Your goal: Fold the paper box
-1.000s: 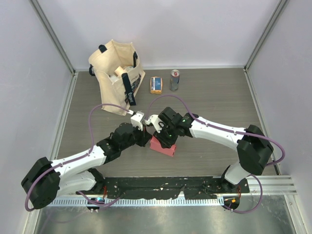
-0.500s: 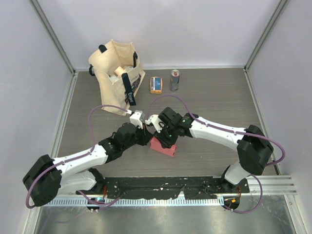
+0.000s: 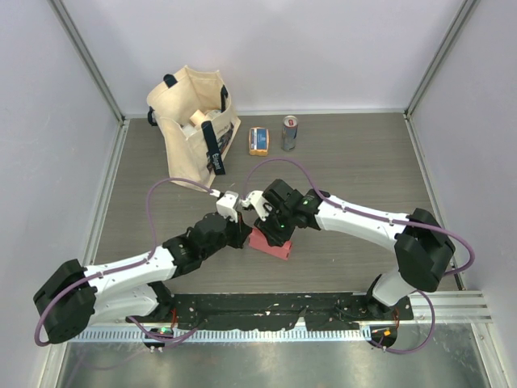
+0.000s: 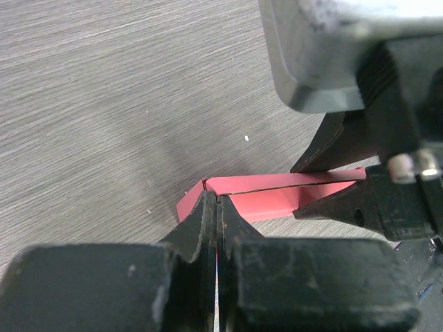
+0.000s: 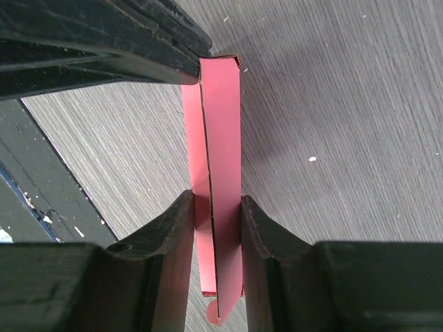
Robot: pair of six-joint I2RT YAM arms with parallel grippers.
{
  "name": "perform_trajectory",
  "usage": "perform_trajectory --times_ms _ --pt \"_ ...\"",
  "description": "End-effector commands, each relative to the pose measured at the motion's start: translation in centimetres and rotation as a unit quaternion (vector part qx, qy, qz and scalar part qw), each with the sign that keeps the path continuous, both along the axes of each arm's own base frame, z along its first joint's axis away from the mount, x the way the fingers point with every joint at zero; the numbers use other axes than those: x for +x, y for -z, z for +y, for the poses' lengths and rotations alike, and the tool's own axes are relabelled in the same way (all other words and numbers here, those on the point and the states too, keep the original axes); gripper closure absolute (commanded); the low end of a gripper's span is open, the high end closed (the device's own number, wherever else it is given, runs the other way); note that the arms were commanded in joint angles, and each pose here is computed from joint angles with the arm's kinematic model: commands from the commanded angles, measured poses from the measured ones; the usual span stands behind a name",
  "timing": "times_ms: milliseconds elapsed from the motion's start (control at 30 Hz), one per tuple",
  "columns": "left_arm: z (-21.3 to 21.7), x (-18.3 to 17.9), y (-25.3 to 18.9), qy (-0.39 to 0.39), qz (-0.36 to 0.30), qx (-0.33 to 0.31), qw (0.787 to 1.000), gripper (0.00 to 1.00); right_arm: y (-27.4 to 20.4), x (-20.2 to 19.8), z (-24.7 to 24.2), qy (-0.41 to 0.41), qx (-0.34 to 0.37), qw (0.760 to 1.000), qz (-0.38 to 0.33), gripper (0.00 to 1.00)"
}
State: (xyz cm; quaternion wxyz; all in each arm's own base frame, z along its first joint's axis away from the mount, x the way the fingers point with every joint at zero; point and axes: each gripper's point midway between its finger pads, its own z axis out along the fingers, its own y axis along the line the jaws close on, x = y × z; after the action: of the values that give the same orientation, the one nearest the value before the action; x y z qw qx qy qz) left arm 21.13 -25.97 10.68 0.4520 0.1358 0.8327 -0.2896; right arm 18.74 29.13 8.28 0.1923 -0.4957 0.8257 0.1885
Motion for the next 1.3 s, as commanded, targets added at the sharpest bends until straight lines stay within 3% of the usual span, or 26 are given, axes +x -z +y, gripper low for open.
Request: perform_trajectory --times_ms 0,33,67,167,300,400,500,533,633,1267 --pt "-0.2 -0.5 0.6 0.011 -0.002 0.009 1.000 1.00 -1.8 1.8 1.8 0.036 0.048 0.997 -0.043 0.66" --pt "-0.2 -0.5 0.6 0.009 -0.002 0.009 1.000 1.00 -1.9 2.2 1.6 0.052 0.047 0.996 -0.050 0.63" --pt "-0.2 -0.4 0.6 0.008 -0.002 0.009 1.000 1.00 -2.3 2.5 1.4 0.068 0.050 0.995 -0.056 0.51" --pt "-0.2 -0.3 0.2 0.004 -0.004 0.010 1.000 1.00 -3.2 2.7 0.3 0.147 0.050 0.987 -0.050 0.33" --pt "0.0 -0.3 -0.2 0.001 -0.008 0.020 1.000 1.00 -5.5 1.4 -1.0 0.210 0.092 0.973 -0.031 0.22" --pt "0.2 -0.5 -0.2 0.000 -0.008 0.025 1.000 1.00 -7.1 1.6 -3.6 0.300 0.106 0.947 -0.049 0.19" --pt "0.2 -0.4 -0.6 -0.003 -0.007 0.025 1.000 1.00 -6.7 0.4 -6.2 0.370 0.090 0.924 -0.028 0.26" --pt "0.2 -0.4 -0.6 -0.003 -0.006 0.026 1.000 1.00 -6.8 -0.3 -6.5 0.373 0.097 0.923 -0.018 0.38" --pt "0.1 -0.5 -1.0 -0.002 -0.005 0.026 1.000 1.00 -6.3 -1.6 -7.1 0.391 0.120 0.912 0.006 0.55" --pt "0.0 -0.9 -0.6 0.000 0.004 0.032 0.999 1.00 -4.7 -1.5 -5.3 0.369 0.167 0.914 0.013 0.61"
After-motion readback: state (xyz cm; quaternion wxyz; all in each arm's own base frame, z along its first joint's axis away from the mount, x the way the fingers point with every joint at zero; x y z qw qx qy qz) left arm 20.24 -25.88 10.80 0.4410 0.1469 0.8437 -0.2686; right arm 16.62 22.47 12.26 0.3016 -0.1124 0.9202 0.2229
